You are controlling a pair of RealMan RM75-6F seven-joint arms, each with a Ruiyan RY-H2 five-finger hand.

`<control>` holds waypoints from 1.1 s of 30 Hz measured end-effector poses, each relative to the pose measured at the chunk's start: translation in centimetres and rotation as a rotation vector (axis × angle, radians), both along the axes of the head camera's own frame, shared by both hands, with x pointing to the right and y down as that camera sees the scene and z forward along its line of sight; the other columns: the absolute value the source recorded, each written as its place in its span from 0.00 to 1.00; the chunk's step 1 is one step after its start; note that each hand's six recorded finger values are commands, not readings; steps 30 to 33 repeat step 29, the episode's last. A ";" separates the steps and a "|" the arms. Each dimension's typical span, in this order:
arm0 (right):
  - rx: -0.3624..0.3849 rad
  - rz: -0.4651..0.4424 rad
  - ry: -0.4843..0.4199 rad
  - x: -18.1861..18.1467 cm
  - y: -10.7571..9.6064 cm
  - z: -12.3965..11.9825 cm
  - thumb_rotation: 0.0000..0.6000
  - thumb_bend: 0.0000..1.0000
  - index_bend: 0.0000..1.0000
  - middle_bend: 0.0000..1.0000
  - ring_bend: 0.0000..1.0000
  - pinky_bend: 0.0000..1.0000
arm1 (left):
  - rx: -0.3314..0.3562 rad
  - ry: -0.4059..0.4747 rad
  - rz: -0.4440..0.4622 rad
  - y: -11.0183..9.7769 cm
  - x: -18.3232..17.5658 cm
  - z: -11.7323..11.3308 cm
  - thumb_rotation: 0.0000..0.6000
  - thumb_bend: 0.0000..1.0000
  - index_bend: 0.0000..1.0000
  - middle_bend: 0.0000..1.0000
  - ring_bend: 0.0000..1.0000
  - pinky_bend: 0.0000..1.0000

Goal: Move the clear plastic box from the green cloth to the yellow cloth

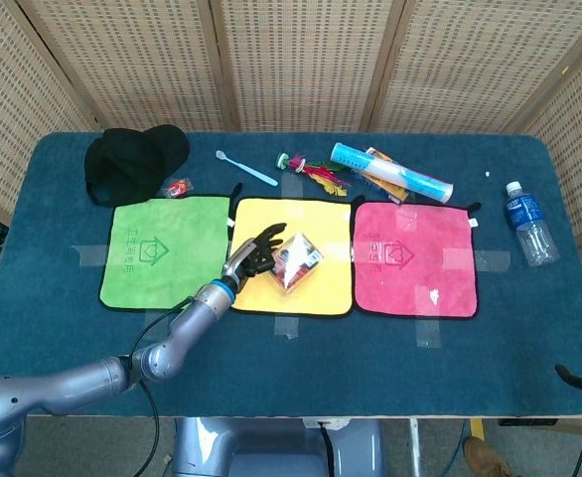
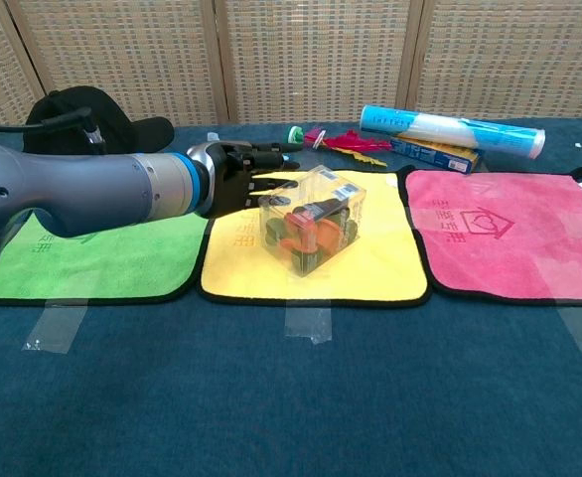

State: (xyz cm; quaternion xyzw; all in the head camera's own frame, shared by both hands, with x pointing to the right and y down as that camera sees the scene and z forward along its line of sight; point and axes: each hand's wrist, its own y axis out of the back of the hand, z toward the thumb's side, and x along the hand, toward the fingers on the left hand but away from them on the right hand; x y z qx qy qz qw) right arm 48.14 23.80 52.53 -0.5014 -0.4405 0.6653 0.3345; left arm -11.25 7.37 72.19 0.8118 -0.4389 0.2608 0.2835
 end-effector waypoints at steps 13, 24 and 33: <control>0.001 -0.020 -0.014 -0.6 0.3 -0.1 1.00 0.00 0.00 0.00 0.00 0.00 | 0.390 -0.366 0.119 -4.2 -12.5 -5.9 1.00 0.17 0.00 0.00 0.00 0.00; 0.004 -0.031 -0.047 -0.6 0.2 0.0 1.00 0.00 0.00 0.00 0.00 0.00 | 0.698 -0.951 0.239 0.3 -27.2 -11.0 1.00 0.00 0.00 0.00 0.00 0.00; 0.018 -0.039 -0.069 -0.7 0.1 -0.3 1.00 0.00 0.00 0.00 0.00 0.00 | 0.689 -1.136 0.258 5.7 -32.8 -13.1 1.00 0.00 0.00 0.00 0.00 0.00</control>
